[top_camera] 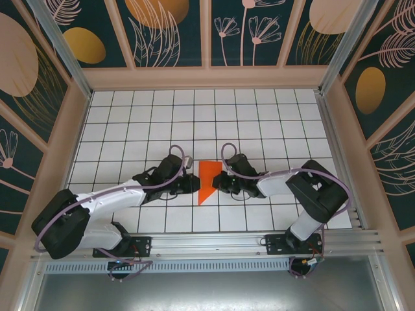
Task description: Fold a paper plane with a square sheet of paper (pick it up from the middle)
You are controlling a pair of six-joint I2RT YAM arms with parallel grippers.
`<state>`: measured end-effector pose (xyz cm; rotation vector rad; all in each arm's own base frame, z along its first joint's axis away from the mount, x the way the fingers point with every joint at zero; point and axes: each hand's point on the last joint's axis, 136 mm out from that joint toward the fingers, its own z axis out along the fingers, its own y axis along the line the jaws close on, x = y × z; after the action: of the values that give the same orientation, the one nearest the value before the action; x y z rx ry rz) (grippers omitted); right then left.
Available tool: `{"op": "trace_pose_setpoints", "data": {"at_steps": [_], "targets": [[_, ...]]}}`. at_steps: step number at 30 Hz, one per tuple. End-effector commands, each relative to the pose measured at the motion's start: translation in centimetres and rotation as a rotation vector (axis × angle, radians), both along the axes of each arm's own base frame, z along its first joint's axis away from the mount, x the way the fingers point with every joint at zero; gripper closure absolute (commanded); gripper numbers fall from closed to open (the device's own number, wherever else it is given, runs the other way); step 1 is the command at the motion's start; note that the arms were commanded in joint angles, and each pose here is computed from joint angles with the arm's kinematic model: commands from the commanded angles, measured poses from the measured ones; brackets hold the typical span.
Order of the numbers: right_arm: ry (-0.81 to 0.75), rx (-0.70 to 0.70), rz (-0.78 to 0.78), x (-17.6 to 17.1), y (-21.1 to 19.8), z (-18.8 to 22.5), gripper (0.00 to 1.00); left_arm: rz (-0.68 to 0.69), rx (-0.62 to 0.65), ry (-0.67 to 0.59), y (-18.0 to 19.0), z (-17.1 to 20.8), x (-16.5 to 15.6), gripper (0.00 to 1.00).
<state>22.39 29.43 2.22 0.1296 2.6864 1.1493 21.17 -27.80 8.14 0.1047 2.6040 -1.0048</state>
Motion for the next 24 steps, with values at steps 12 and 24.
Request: {"op": "trace_pose_setpoints", "data": {"at_steps": [12, 24], "targets": [[-0.061, 0.000, -0.221, 1.6, -5.5, 3.1, 0.66, -0.018, 0.078, -0.008, -1.6, -2.4, 2.3, 0.86], [-0.080, 0.135, -0.119, 1.9, -3.1, 4.2, 0.59, -0.017, 0.103, 0.004, -1.2, -3.1, 2.2, 0.86]]}}
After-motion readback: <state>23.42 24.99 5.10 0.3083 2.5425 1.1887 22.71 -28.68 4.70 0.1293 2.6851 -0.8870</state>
